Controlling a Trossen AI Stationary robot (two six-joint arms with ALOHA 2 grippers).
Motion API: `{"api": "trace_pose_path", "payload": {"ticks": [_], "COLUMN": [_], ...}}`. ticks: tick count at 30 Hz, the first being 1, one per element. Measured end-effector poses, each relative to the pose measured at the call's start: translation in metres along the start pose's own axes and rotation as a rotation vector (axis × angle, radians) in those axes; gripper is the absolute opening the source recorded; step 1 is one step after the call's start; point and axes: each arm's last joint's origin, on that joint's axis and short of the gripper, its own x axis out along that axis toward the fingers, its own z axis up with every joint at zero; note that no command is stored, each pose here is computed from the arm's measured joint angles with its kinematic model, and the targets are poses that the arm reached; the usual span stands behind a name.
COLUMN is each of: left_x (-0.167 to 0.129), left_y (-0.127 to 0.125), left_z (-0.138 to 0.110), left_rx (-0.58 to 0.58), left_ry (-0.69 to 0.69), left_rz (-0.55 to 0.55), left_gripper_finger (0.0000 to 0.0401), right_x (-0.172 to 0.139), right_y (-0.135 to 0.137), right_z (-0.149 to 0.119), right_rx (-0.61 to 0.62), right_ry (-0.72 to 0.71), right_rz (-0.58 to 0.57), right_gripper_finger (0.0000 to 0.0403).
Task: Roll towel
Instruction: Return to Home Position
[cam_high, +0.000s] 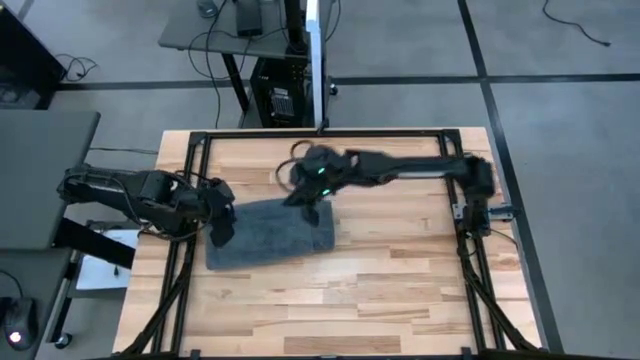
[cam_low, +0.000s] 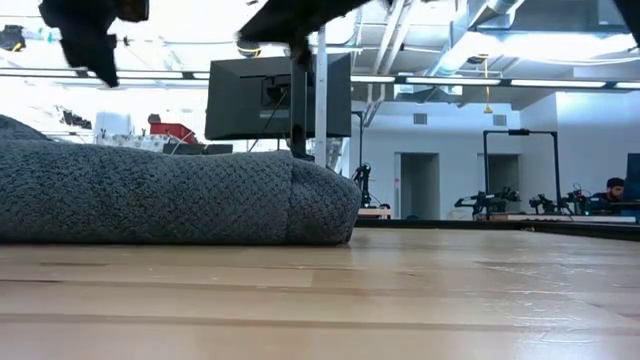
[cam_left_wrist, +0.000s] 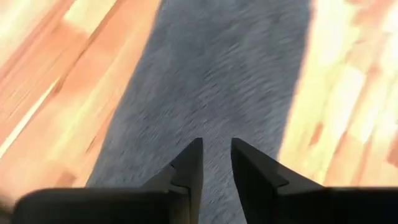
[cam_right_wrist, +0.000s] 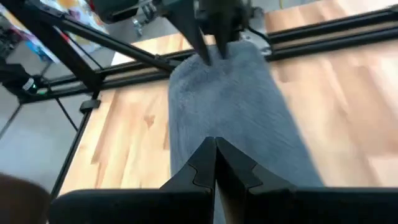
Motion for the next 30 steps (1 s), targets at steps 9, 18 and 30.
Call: {"api": "trace_pose_path", "payload": {"ticks": [9, 18, 30], "left_x": [-0.024, -0.032, -0.015], "left_y": [0.001, 0.007, -0.019], "left_z": [-0.008, -0.013, 0.004], "left_rx": [0.135, 0.052, 0.058], "left_ry": [-0.32, -0.35, -0.383], "left_rz": [-0.061, -0.089, -0.136], "left_gripper_finger": [0.0006, 0.0006, 0.0006], "right_x": [-0.093, -0.119, -0.105], "right_y": [0.047, 0.094, 0.022], "right_z": [-0.047, -0.14, -0.232], "right_rx": [0.085, 0.14, 0.138], "right_ry": [-0.023, -0.055, -0.367], "right_rz": [-0.02, -0.028, 0.013], "right_gripper_finger": [0.0, 0.0, 0.0]}}
